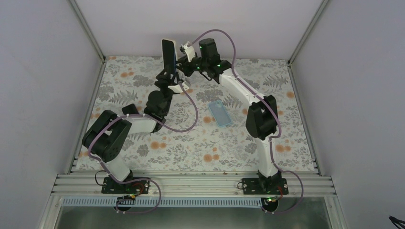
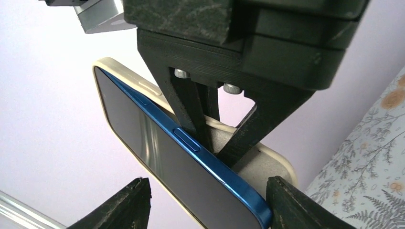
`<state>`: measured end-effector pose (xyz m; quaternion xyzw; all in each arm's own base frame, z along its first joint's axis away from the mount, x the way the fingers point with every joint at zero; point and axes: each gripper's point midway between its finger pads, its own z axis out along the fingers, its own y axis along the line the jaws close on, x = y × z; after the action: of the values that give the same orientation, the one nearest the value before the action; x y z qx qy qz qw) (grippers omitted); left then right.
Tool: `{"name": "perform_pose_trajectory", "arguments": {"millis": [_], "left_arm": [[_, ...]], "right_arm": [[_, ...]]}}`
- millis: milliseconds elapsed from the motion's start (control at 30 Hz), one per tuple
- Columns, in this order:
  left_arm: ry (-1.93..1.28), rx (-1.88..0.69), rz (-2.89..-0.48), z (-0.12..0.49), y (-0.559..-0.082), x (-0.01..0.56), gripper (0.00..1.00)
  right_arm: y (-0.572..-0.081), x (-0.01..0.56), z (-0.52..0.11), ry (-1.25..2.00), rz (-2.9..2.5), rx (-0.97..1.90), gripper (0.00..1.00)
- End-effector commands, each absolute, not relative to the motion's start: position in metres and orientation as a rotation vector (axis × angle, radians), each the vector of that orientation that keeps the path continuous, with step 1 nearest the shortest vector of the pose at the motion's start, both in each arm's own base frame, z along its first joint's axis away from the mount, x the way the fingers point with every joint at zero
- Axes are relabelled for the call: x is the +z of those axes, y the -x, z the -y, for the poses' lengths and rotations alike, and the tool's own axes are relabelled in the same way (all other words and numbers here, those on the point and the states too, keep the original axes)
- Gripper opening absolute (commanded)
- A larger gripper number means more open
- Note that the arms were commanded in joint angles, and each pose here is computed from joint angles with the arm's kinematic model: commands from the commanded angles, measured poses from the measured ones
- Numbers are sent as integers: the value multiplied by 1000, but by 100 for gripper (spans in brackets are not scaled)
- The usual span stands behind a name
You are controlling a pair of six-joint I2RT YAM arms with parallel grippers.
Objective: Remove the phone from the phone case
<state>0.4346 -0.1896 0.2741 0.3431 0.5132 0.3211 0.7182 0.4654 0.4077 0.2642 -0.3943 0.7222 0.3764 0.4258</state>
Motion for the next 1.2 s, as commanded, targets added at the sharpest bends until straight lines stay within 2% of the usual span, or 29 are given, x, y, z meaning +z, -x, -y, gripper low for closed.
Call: {"name": "perform_pose_trajectory", "arguments": {"millis": [0, 367, 667, 833, 1167], "left_arm": [[-251, 855, -854, 110, -394, 403, 59], [-218, 931, -757, 104, -380, 413, 51], [-203, 958, -717, 102, -374, 422, 38], [-175, 966, -706, 95, -371, 430, 35], [-172, 946, -725, 89, -371, 432, 16]], "right_arm": [[-425, 177, -399, 1060, -2130, 1018, 3], [-412, 164, -406, 1095, -2149, 1034, 3], [-409, 158, -410, 1107, -2158, 1020, 3], [-406, 154, -411, 1115, -2166, 1017, 3], [-406, 152, -410, 1124, -2169, 1005, 3]]}}
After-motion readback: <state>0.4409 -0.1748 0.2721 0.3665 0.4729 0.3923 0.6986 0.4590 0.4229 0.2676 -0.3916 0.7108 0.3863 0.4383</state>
